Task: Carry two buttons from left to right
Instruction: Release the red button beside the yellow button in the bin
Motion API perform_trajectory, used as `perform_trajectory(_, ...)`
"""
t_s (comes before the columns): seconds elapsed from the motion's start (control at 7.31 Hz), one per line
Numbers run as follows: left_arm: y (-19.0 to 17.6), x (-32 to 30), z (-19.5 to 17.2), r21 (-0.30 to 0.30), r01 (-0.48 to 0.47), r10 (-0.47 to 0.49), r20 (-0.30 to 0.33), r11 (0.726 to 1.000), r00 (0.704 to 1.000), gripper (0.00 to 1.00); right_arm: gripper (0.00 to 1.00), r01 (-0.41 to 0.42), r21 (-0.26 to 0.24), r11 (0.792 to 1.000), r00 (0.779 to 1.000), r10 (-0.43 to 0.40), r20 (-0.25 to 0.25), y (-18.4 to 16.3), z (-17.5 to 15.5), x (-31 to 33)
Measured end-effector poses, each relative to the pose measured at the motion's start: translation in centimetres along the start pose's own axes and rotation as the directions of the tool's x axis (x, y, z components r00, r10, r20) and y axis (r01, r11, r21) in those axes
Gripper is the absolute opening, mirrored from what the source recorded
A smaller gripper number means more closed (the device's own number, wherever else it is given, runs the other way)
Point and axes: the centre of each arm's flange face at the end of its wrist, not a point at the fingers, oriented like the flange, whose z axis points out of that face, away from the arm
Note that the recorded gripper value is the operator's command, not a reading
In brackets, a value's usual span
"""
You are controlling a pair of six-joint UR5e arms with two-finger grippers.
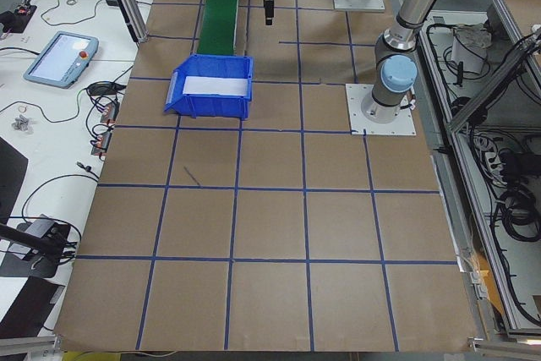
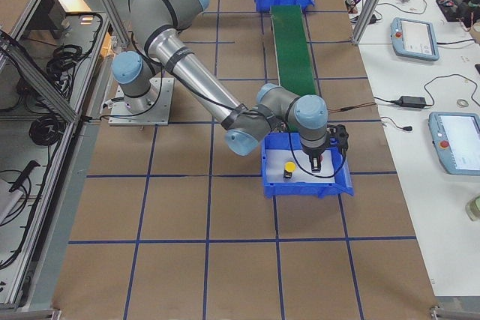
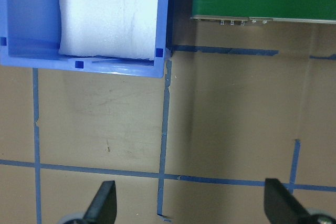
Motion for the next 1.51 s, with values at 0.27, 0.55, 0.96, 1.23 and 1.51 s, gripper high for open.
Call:
perform_trajectory(0.27,0.0,0.0,0.0,-0.001,0.0,0.0,0.0,1.0,1.0,1.0,0.41,-0.013,-0.061,0.998,1.0,0.013,-0.01,1.1,1.9,0.2)
perform_trajectory(0.55,0.0,0.0,0.0,-0.001,0.0,0.0,0.0,1.0,1.0,1.0,0.84,-0.014,-0.093,0.996,1.0,0.012,-0.026,1.5,2.7,0.4)
perform_trajectory(0.96,0.0,0.0,0.1,-0.001,0.0,0.0,0.0,1.0,1.0,1.0,1.0,-0.012,-0.088,0.996,1.0,0.01,-0.021,1.3,2.6,0.2)
perform_trajectory(1.23,0.0,0.0,0.0,0.0,0.0,0.0,0.0,1.0,1.0,1.0,1.0,-0.001,-0.061,0.998,0.999,-0.002,-0.044,0.8,-0.8,-0.7)
perform_trajectory(1.51,0.1,0.0,0.0,0.001,0.0,0.0,0.0,1.0,1.0,1.0,1.0,0.01,-0.057,0.998,0.998,-0.013,-0.056,1.4,-8.5,-3.9)
